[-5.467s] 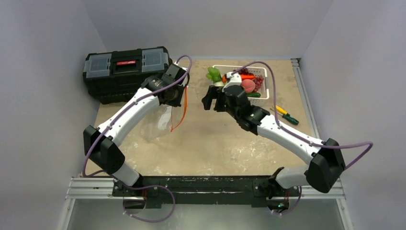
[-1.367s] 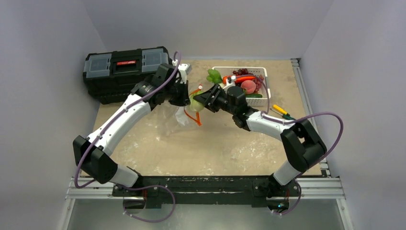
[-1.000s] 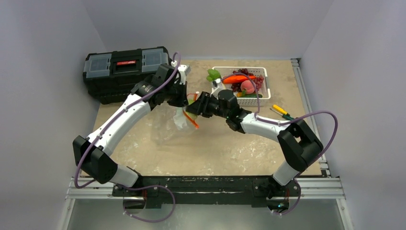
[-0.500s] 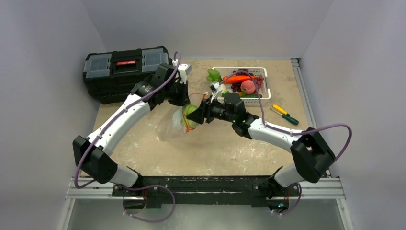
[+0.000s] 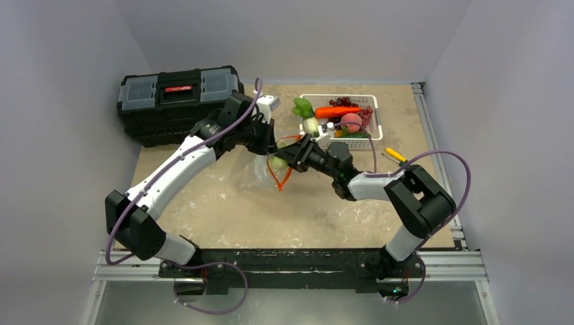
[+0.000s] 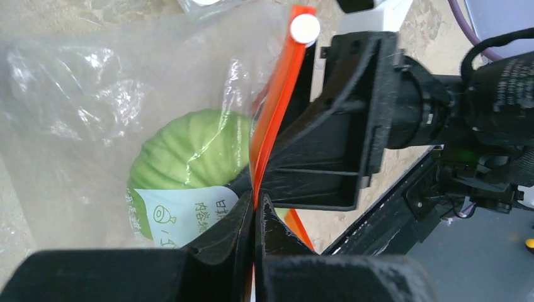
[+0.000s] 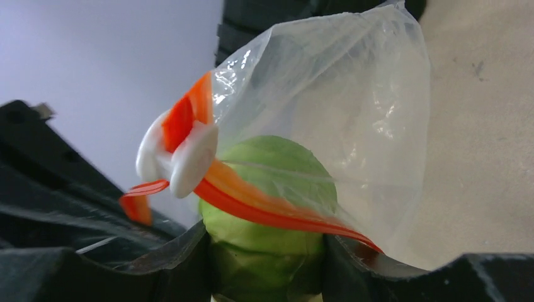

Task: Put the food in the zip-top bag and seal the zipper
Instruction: Place the fake vegetable in the zipper food storage bag, then adjust the zipper food storage bag at the center of the board.

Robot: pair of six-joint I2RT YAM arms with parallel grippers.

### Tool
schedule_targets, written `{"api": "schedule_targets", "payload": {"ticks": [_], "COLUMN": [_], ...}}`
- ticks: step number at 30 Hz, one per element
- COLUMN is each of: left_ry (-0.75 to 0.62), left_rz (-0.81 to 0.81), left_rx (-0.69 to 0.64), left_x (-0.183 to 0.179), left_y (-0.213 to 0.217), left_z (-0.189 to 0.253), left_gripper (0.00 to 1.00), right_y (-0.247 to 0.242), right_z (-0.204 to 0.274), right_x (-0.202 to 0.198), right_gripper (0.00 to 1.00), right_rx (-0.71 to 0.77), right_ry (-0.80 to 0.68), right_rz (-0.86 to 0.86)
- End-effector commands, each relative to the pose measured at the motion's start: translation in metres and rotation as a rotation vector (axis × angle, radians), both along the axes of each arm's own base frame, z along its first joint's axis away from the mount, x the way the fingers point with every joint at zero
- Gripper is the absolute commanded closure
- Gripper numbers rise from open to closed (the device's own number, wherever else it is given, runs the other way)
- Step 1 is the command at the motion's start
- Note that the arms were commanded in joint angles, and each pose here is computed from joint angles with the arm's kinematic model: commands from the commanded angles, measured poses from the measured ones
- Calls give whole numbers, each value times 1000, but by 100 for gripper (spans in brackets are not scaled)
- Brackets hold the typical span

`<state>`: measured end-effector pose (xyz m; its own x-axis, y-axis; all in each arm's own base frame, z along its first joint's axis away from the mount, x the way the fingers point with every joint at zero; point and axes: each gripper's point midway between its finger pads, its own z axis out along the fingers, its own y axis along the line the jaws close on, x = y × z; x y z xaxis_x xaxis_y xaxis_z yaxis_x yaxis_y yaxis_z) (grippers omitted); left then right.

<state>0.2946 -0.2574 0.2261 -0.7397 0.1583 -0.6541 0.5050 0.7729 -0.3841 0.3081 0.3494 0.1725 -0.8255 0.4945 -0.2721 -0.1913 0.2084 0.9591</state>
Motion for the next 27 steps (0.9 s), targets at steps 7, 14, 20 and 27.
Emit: {"api": "schedule_targets", "payload": {"ticks": [7, 14, 20, 27], "left_ry": [-45, -132, -167, -159], "left_rz": [-34, 97, 199, 217], "left_rx": [-59, -13, 57, 84], "left_x": [-4, 6, 15, 19], "left_y": [-6, 17, 39, 43], "left_z": [24, 32, 32, 28], "left_gripper": [100, 100, 100, 100], "right_y": [5, 7, -19, -69], "right_z": [45, 14, 5, 30], "right_x": [39, 12, -6, -6], "right_gripper": [33, 12, 9, 9], "right_rx": [3, -202, -466, -668], "right_ry": [-93, -118, -201, -305], "right_rz": [-139, 4, 73, -62]}}
